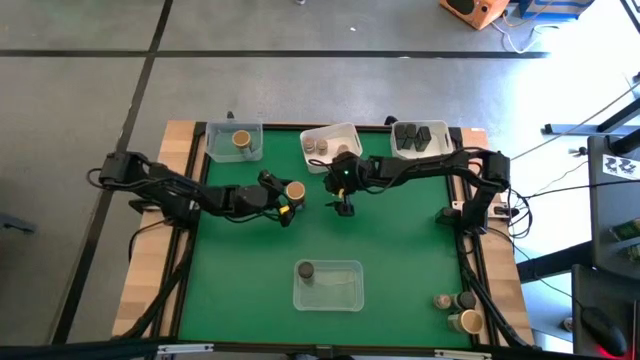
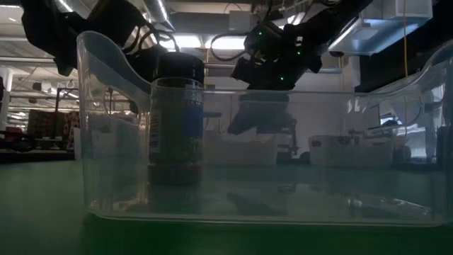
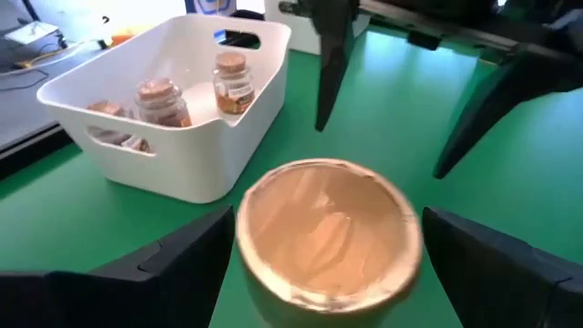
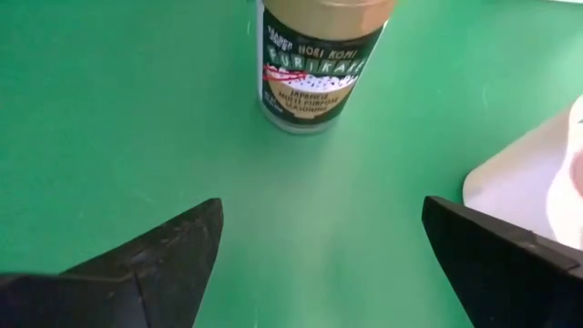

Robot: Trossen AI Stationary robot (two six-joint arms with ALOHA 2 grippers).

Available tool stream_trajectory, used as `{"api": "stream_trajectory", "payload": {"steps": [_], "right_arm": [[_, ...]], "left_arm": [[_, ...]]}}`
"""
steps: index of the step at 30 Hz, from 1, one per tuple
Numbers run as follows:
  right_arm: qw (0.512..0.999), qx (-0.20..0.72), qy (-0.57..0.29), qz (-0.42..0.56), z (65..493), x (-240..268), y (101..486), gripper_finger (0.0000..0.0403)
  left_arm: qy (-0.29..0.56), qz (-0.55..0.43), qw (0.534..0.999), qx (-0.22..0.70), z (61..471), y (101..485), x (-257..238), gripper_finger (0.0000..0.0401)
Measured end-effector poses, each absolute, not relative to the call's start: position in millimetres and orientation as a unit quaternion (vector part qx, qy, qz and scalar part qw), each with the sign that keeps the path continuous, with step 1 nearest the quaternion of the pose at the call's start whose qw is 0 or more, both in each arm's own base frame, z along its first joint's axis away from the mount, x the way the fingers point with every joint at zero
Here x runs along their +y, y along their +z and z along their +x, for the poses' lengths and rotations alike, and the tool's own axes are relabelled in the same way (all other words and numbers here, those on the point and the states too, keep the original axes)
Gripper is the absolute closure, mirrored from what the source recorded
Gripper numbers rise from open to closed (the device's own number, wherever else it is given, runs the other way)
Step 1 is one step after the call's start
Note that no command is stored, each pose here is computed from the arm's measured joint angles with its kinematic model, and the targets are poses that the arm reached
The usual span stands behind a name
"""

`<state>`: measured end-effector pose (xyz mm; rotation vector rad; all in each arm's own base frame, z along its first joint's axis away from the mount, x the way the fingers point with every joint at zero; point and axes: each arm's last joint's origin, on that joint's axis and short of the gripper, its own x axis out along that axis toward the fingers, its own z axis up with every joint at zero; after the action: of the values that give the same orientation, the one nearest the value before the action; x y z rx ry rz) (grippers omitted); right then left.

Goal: Sort spices by type
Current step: Put the gold seasoning bottle into the top transparent bin

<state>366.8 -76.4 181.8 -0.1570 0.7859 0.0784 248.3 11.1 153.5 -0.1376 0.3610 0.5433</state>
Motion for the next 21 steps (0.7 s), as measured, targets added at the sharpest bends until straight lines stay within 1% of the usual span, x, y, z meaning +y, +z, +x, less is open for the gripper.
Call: {"api": "stream_trajectory", "payload": {"steps": [5, 7, 11, 21], "right_arm": [[0.922, 0.378, 0.038, -0.079, 367.4, -76.5, 182.4, 0.0029], [0.921, 0.378, 0.038, -0.079, 367.4, -76.5, 182.4, 0.0029], [0.921, 0.378, 0.038, -0.079, 367.4, -76.5, 182.4, 0.0029], [0.921, 0.379, 0.038, -0.079, 367.4, -76.5, 182.3, 0.0029]], "left_arm": [[0.274, -0.070, 0.942, 0.182, 247.8, 152.3, 15.8, 0.0071], [0.275, -0.071, 0.941, 0.182, 247.8, 152.2, 17.2, 0.0088], [0.279, -0.070, 0.940, 0.183, 247.6, 152.2, 19.3, 0.0141], [0.283, -0.066, 0.939, 0.182, 247.4, 152.5, 19.4, 0.0143]]}}
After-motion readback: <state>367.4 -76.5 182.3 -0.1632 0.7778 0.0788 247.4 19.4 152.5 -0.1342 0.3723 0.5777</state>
